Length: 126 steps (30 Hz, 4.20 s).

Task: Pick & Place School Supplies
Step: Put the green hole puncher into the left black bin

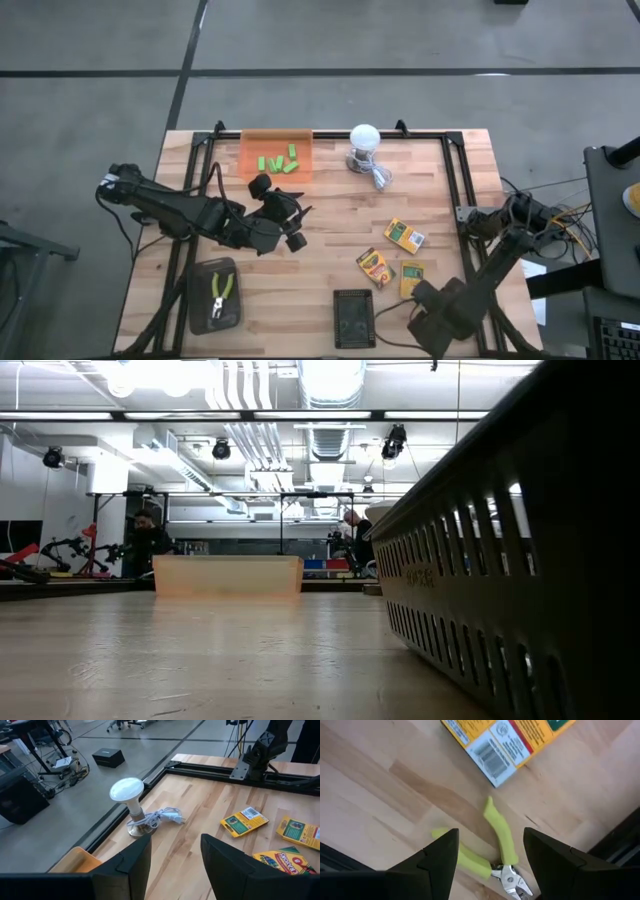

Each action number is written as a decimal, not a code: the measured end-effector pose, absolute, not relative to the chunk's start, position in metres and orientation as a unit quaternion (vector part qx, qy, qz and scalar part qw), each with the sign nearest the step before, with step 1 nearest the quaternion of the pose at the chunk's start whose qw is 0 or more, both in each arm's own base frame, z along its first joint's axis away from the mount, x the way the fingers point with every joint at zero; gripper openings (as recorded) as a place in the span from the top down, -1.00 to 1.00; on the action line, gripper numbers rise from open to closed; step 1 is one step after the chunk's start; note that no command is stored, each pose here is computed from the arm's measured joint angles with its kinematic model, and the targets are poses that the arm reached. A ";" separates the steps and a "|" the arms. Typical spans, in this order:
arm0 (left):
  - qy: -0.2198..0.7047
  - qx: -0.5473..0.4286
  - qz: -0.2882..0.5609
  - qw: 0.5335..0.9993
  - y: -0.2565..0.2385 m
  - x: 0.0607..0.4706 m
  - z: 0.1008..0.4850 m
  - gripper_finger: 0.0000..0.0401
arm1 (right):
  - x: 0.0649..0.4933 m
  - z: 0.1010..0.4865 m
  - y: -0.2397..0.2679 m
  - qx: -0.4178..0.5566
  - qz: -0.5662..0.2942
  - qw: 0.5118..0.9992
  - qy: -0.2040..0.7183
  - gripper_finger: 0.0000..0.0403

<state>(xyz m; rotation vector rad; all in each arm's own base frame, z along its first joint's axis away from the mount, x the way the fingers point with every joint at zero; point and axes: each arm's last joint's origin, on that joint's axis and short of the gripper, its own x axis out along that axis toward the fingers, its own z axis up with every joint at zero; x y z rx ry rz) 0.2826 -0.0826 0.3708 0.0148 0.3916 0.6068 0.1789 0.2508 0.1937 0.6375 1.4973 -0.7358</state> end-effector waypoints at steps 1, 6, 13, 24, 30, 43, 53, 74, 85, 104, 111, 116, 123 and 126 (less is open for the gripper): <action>0.191 0.007 0.297 0.936 -0.083 0.283 0.371 0.12 | 0.176 0.193 0.253 0.279 -0.323 0.627 0.651 -0.10; 0.187 0.003 0.297 0.937 -0.083 0.283 0.372 0.12 | 0.167 0.190 0.261 0.292 -0.318 0.629 0.647 -0.10; 0.179 -0.003 0.296 0.938 -0.083 0.284 0.373 0.12 | 0.165 0.175 0.267 0.285 -0.326 0.643 0.631 -0.10; 0.173 -0.008 0.296 0.939 -0.083 0.285 0.374 0.12 | 0.162 0.147 0.262 0.253 -0.356 0.631 0.642 -0.10; 0.172 -0.009 0.295 0.940 -0.083 0.285 0.374 0.12 | 0.157 0.139 0.259 0.274 -0.366 0.592 0.664 -0.10; 0.172 -0.009 0.294 0.940 -0.083 0.285 0.374 0.12 | 0.160 0.140 0.263 0.288 -0.352 0.600 0.658 0.35; 0.173 -0.009 0.294 0.940 -0.083 0.285 0.374 0.12 | 0.161 0.140 0.265 0.293 -0.345 0.601 0.659 0.82; 0.174 -0.006 0.293 0.940 -0.083 0.285 0.374 0.12 | 0.164 0.148 0.272 0.321 -0.335 0.601 0.650 0.72; 0.179 0.010 0.290 0.940 -0.083 0.285 0.374 0.12 | 0.171 0.172 0.278 0.345 -0.365 0.613 0.610 0.71; 0.171 0.020 0.256 0.951 -0.084 0.283 0.391 0.12 | 0.201 0.265 0.267 0.348 -0.354 0.800 0.338 0.71; 0.159 -0.027 0.256 0.953 -0.084 0.284 0.391 0.12 | 0.228 0.294 0.235 0.314 -0.398 0.824 0.252 0.71; 0.169 -0.060 0.213 0.960 -0.087 0.285 0.390 0.12 | 0.254 0.304 0.210 0.280 -0.418 0.828 0.247 0.71; 0.185 -0.067 0.143 0.970 -0.091 0.287 0.390 0.12 | 0.276 0.329 0.188 0.202 -0.425 0.870 0.147 0.71; 0.186 -0.054 0.119 0.974 -0.092 0.288 0.391 0.12 | 0.279 0.340 0.184 0.172 -0.425 0.880 0.124 0.71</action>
